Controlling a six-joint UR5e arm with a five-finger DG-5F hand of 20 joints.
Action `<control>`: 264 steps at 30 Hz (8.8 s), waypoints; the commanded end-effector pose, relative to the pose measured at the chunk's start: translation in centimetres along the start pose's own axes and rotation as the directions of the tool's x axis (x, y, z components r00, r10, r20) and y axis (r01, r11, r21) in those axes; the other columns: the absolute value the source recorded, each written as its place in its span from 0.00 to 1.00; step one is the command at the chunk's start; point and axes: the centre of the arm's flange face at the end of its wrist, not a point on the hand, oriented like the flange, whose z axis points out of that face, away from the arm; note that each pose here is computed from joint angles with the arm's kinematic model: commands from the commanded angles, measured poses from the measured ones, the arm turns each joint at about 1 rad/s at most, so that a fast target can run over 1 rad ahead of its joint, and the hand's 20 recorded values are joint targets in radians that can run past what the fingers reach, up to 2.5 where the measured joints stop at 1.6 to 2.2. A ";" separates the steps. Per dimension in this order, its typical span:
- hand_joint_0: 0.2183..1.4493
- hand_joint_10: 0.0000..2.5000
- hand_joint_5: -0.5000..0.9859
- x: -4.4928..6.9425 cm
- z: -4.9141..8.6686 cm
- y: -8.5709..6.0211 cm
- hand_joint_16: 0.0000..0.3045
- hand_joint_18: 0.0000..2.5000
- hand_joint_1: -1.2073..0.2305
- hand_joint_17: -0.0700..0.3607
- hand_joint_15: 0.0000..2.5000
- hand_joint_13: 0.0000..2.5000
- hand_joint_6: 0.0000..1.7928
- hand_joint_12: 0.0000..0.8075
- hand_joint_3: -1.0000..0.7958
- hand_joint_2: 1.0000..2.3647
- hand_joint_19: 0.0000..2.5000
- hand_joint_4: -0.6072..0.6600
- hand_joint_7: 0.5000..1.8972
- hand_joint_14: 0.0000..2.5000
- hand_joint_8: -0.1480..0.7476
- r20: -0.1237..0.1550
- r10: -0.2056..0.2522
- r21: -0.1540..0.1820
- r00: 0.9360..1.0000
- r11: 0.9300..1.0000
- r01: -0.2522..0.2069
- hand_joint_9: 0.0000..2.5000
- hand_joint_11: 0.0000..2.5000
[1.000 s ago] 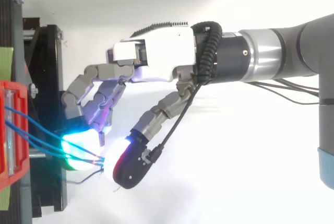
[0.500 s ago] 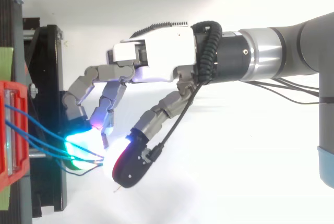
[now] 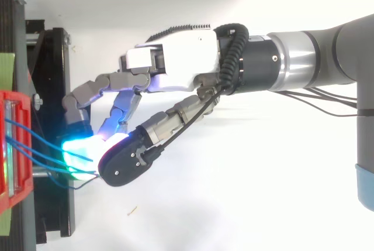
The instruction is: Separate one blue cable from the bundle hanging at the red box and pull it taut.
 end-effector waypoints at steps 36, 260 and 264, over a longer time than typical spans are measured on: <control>0.40 0.01 0.25 0.4 0.1 0.0 0.15 0.37 0.42 0.40 0.21 0.40 0.37 0.49 0.50 0.01 0.25 0.67 0.41 0.01 0.58 -0.005 -0.002 -0.002 1.000 1.000 0.002 0.40 0.29; 0.33 0.01 0.21 0.3 -2.0 0.8 0.15 0.38 0.24 0.40 0.24 0.40 0.48 0.49 0.28 0.00 0.25 0.62 0.35 0.01 0.59 -0.005 -0.016 0.056 1.000 0.998 0.016 0.40 0.37; 0.30 0.01 0.23 0.3 -2.0 0.8 0.15 0.39 0.28 0.40 0.24 0.42 0.48 0.49 0.28 0.00 0.26 0.62 0.39 0.01 0.60 -0.004 -0.015 0.056 1.000 0.998 0.015 0.44 0.37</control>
